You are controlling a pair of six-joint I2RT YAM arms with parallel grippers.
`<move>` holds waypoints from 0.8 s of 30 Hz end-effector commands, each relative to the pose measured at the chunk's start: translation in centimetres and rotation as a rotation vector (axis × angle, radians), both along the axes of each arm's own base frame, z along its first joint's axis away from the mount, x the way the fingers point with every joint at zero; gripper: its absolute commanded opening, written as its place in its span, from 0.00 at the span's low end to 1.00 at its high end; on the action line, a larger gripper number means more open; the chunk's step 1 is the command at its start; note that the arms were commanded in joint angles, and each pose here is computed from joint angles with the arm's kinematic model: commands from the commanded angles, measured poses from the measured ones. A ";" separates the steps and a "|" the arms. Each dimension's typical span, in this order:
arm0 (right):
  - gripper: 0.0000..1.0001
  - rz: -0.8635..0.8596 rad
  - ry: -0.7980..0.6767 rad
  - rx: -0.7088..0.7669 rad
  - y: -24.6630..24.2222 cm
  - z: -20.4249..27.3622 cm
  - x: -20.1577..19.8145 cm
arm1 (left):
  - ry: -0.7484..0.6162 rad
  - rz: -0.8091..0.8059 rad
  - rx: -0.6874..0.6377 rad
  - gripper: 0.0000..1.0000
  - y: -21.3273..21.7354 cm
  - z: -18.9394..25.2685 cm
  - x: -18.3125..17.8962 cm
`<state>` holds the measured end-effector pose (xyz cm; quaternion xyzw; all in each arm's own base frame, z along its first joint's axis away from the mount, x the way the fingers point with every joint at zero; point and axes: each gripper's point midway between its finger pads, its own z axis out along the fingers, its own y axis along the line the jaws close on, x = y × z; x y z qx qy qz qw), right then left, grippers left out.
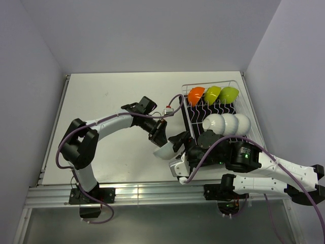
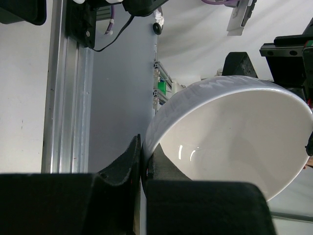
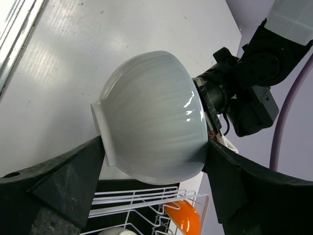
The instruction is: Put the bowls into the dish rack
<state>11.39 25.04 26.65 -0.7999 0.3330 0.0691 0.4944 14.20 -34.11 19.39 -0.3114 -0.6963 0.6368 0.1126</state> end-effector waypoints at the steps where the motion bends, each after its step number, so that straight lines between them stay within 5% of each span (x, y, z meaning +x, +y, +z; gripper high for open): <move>1: 0.84 -0.025 -0.019 0.048 0.6 0.9 0.4 | 0.000 -0.047 -0.098 0.00 0.0 2.9 -0.4; 7: 0.49 -0.029 -0.034 0.074 0.4 1.7 0.5 | -0.025 -0.013 -0.058 0.09 -0.4 2.3 0.1; 11: 0.00 -0.040 -0.013 0.092 0.3 2.5 0.4 | -0.093 0.037 -0.019 0.40 -0.7 1.8 1.0; 20: 0.00 -0.071 0.054 0.141 -0.2 3.1 -0.2 | -0.260 0.234 0.038 0.74 -0.3 2.6 6.4; 24: 0.00 -0.131 0.121 0.164 -0.7 2.9 -0.1 | -0.348 0.407 0.119 0.75 1.4 2.3 11.8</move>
